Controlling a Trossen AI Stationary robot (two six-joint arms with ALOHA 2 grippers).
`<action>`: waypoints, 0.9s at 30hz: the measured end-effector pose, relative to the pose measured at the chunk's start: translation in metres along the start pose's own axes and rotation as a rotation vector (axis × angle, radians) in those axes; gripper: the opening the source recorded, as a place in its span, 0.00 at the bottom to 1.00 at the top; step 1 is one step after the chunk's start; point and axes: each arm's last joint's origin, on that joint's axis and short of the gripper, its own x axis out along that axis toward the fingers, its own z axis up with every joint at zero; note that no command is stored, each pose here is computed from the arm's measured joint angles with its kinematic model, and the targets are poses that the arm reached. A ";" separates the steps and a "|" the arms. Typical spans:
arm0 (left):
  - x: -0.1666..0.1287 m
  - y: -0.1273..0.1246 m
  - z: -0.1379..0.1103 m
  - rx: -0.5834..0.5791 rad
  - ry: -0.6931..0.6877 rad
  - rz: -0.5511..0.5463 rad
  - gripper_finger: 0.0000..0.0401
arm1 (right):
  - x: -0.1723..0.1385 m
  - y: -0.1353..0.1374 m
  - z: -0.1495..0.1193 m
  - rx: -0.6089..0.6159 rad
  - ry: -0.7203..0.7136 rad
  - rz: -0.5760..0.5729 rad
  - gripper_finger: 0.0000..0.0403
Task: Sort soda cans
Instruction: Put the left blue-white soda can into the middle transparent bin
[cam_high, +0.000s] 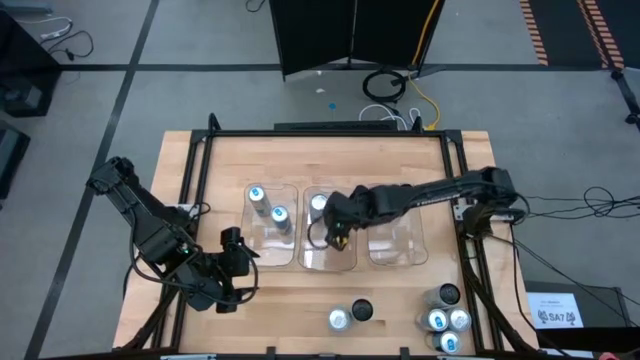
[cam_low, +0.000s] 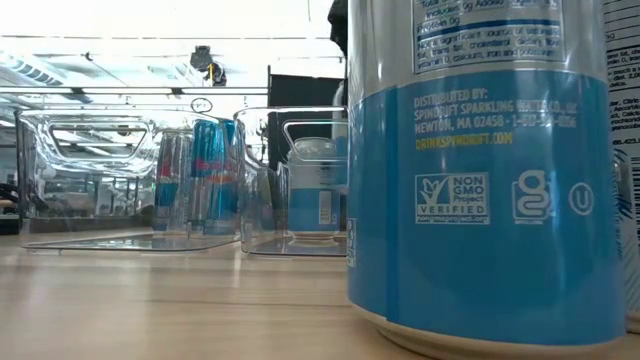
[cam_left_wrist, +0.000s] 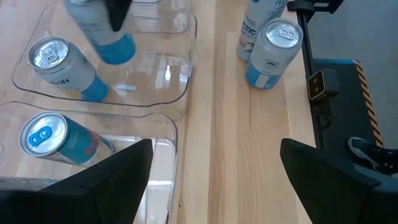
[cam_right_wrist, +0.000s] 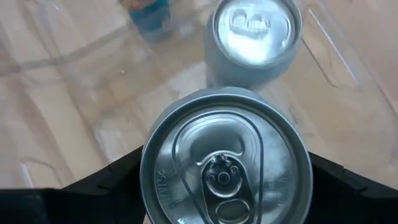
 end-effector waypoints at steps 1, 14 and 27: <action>0.000 0.000 0.000 -0.002 -0.002 -0.002 0.90 | 0.002 -0.004 0.002 0.007 0.002 0.015 0.74; 0.000 -0.001 0.001 -0.006 -0.010 -0.008 0.90 | 0.036 -0.038 -0.001 -0.061 0.081 -0.028 0.74; 0.000 -0.001 0.001 -0.006 -0.009 -0.007 0.90 | 0.039 -0.044 0.001 -0.109 0.077 -0.033 0.74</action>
